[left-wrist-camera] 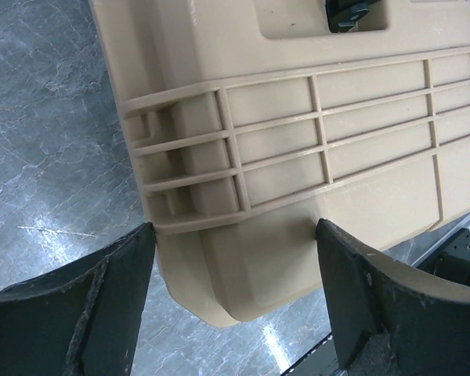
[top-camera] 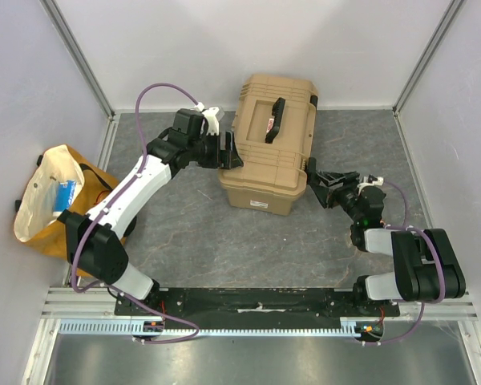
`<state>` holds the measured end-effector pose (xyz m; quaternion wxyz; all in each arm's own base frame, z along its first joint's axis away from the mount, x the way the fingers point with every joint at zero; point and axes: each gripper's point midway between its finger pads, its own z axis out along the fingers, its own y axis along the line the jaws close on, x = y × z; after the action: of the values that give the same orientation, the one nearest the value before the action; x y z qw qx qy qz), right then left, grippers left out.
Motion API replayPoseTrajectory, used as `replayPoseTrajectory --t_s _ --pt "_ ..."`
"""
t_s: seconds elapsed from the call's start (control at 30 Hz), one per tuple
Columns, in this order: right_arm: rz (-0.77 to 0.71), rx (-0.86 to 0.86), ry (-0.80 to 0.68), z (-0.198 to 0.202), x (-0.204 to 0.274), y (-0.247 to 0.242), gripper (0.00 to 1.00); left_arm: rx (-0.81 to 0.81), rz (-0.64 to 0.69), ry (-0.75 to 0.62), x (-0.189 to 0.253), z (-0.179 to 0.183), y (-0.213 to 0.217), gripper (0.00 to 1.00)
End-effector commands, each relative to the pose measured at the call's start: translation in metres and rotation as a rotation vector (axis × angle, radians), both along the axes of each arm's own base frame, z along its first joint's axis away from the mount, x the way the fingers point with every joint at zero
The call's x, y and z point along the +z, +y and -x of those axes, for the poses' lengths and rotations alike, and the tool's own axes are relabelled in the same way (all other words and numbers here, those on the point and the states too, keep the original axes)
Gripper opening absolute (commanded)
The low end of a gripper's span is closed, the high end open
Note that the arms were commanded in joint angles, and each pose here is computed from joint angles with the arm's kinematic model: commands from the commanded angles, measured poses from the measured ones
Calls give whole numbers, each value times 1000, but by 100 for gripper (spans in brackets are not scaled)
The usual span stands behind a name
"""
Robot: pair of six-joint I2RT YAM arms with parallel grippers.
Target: Pack the tool kit
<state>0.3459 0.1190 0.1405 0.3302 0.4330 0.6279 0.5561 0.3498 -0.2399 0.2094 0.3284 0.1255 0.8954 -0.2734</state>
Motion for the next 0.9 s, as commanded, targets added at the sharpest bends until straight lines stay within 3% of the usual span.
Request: replayPoseTrajectory --t_s 0.0,0.33,0.57,0.87 --pt "-2 -11 -124 -13 38 1 66 -31 -203 244 -86 35 14 83" --pt "184 27 -123 -15 44 7 66 -37 -205 244 -88 36 12 82" --pt "380 66 5 -10 16 6 72 -37 -205 234 -86 34 12 81" --pt "547 125 106 8 -16 5 73 -37 -203 235 -88 35 11 81"
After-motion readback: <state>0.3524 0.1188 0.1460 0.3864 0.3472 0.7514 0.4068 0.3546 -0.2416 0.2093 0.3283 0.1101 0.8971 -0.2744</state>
